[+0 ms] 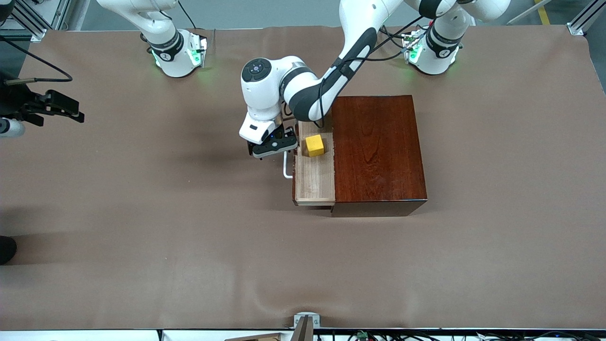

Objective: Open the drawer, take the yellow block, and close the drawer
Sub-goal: 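Pull the drawer handle outward with the left gripper to open it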

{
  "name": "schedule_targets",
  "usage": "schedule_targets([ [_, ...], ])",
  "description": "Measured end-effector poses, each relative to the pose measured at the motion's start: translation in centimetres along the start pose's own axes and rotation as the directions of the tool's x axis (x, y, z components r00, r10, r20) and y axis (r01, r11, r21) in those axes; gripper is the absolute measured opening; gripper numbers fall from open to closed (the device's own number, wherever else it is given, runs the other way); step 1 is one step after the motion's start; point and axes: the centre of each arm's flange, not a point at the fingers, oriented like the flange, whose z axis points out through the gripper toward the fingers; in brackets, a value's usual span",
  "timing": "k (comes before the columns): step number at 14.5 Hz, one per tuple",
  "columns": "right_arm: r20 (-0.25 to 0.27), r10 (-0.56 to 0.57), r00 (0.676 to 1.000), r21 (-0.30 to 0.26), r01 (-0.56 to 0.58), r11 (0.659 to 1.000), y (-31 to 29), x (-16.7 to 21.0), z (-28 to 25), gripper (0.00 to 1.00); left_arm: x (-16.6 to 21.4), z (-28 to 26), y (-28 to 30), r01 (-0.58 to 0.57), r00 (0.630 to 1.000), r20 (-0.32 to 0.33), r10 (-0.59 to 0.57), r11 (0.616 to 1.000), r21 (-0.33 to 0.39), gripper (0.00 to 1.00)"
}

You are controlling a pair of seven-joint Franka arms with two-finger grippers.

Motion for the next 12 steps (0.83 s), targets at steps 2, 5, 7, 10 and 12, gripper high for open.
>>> schedule_targets([
  [2, 0.004, 0.003, 1.000, 0.001, -0.003, 1.000, 0.2, -0.1, 0.0, 1.00, 0.0, 0.0, 0.0, 0.000, 1.000, 0.000, 0.000, 1.000, -0.001, 1.00],
  [5, 0.003, 0.003, 1.000, 0.001, -0.003, 1.000, 0.2, -0.1, 0.0, 1.00, -0.1, -0.1, 0.2, 0.003, 1.000, -0.002, -0.003, 1.000, -0.017, 1.00],
  [7, -0.005, 0.002, 1.000, 0.000, -0.002, 1.000, 0.1, 0.0, -0.2, 1.00, 0.0, -0.2, 0.2, 0.007, 1.000, -0.002, -0.007, 1.000, -0.018, 1.00],
  [10, -0.022, 0.001, 1.000, -0.002, -0.001, 1.000, 0.1, 0.0, -0.9, 1.00, -0.1, -0.9, 0.8, 0.017, 1.000, -0.002, -0.017, 0.998, -0.059, 1.00],
  [12, -0.028, 0.001, 1.000, -0.006, -0.001, 1.000, 0.1, 0.1, -1.2, 1.00, 0.0, -1.4, 0.9, 0.020, 1.000, -0.003, -0.020, 0.998, -0.064, 1.00],
])
